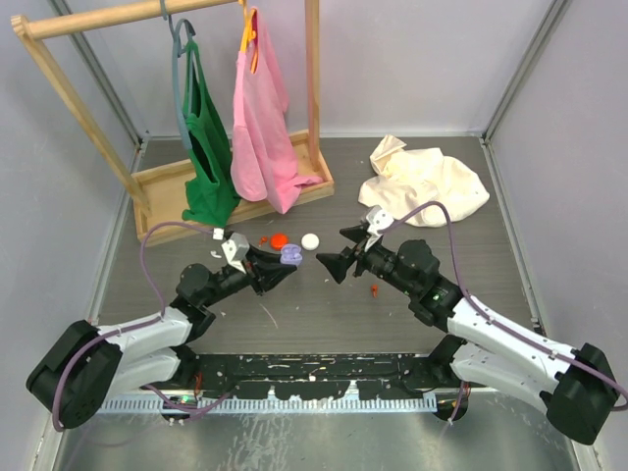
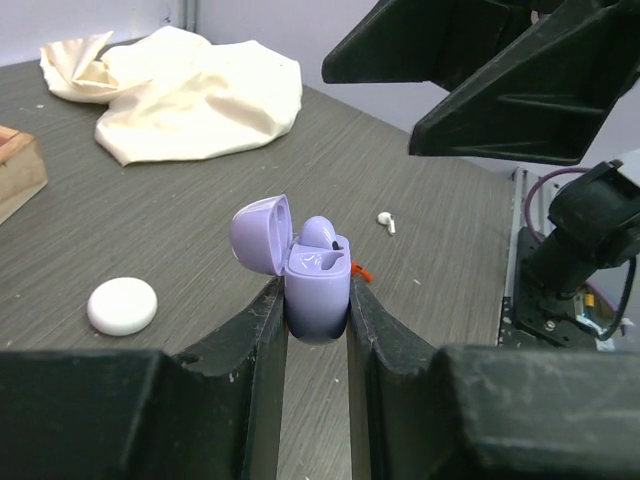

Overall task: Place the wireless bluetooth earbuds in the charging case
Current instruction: Place the earbud in the charging case, then adjust the charging case.

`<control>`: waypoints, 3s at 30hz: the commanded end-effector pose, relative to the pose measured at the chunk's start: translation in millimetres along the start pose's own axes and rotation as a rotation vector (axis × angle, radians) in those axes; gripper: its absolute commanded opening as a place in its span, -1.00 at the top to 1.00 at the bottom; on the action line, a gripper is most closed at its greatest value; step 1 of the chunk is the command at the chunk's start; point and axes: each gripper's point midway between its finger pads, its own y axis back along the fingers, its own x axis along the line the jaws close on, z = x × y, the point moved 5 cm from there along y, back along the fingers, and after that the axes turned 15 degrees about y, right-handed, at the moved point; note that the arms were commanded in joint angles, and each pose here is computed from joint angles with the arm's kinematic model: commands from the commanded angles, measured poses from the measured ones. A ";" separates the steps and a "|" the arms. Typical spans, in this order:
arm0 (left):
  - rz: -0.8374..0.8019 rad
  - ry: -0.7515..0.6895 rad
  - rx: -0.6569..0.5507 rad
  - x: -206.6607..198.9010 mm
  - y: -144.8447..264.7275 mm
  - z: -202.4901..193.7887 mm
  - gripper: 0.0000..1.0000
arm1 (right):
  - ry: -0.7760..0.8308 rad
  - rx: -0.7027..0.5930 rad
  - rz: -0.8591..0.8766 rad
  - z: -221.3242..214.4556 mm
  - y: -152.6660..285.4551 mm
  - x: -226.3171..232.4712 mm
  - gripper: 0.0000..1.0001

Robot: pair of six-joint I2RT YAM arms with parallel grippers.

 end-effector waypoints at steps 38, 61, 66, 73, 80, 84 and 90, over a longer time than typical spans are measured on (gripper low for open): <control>-0.445 -0.076 -0.119 -82.8 -13.5 63.1 0.86 | -0.162 -0.547 0.570 55.5 10.8 50.9 -0.23; -0.459 -0.078 -0.116 -86.6 -16.0 60.2 0.86 | -0.144 -0.578 0.605 63.1 14.6 56.2 0.21; -0.459 -0.075 -0.122 -87.6 -16.2 61.4 0.85 | -0.150 -0.570 0.610 60.4 14.0 57.1 0.31; -0.462 -0.075 -0.129 -89.5 -16.6 62.6 0.85 | -0.156 -0.563 0.612 58.2 13.3 57.9 0.42; -0.457 -0.067 -0.125 -88.8 -15.6 60.3 0.60 | -0.156 -0.562 0.599 56.8 14.5 57.0 0.67; -0.445 -0.062 -0.124 -87.4 -13.0 58.1 0.38 | -0.146 -0.553 0.583 56.7 15.7 55.7 0.82; -0.430 -0.067 -0.117 -86.8 -9.5 56.0 0.26 | -0.125 -0.546 0.572 57.8 18.2 54.5 0.93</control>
